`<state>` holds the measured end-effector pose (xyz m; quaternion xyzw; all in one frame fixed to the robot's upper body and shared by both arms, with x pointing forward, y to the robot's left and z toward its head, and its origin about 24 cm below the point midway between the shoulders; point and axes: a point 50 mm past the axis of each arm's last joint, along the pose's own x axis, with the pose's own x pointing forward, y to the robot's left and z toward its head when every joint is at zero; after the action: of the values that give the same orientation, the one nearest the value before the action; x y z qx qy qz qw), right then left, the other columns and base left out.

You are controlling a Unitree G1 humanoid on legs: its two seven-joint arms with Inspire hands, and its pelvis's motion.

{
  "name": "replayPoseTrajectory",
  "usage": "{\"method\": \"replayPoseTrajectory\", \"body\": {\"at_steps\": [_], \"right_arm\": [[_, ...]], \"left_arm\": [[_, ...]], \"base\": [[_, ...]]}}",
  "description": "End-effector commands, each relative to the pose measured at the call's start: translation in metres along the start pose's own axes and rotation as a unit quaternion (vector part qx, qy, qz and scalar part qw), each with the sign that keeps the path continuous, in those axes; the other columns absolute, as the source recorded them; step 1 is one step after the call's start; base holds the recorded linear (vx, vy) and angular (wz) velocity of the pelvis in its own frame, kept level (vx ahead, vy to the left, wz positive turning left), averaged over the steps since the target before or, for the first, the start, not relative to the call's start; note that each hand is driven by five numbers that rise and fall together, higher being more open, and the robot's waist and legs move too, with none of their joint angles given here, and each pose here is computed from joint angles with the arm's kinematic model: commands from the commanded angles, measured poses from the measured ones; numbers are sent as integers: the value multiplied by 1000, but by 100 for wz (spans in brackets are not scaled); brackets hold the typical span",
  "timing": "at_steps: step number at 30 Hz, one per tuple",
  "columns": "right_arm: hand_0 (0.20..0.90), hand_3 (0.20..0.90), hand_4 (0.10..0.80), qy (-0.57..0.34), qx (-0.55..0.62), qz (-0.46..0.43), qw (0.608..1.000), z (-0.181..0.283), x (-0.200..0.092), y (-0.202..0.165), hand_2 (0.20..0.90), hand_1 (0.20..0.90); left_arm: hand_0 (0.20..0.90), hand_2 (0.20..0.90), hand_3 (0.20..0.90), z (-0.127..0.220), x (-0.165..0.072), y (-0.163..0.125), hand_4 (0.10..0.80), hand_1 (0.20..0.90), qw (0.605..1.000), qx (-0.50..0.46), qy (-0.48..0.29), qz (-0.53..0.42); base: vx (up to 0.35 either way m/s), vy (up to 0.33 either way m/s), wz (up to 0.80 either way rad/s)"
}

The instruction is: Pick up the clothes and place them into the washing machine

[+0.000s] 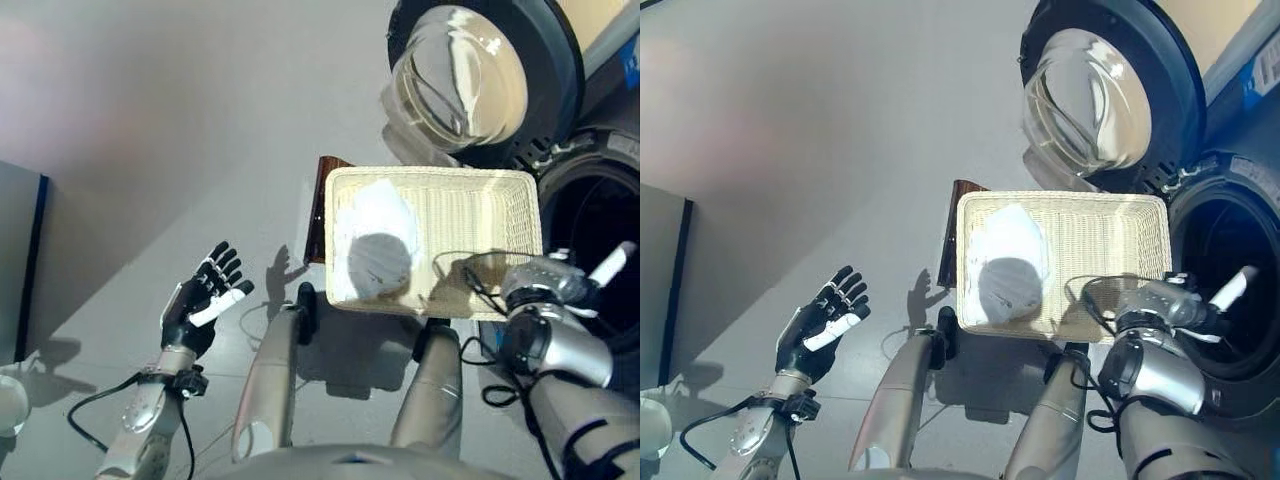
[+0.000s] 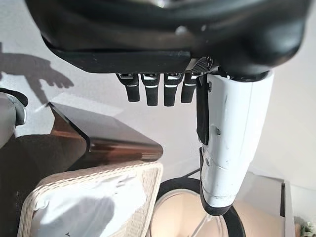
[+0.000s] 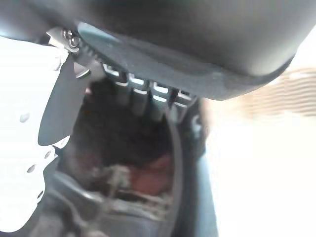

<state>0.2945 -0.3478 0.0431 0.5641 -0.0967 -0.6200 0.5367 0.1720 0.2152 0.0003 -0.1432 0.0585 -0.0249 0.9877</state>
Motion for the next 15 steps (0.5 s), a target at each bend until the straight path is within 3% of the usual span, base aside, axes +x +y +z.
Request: {"method": "replayPoseTrajectory", "body": {"at_steps": [1, 11, 15], "right_arm": [[900, 900, 800, -50, -29, 63, 996, 18, 3, 16, 900, 900], [900, 900, 800, -2, -227, 133, 965, -24, -6, -29, 900, 900], [900, 900, 800, 5, -344, 141, 928, -31, -4, -64, 900, 900]], "left_arm": [[900, 900, 900, 38, 8, 8, 800, 900, 995, 37, -93, -5], [900, 900, 900, 29, 10, 15, 800, 900, 995, 51, -80, 12], [900, 900, 900, 20, 8, 22, 800, 900, 995, 60, -67, 36]], "base": [[42, 24, 0], [58, -16, -7], [85, -64, -8]]}}
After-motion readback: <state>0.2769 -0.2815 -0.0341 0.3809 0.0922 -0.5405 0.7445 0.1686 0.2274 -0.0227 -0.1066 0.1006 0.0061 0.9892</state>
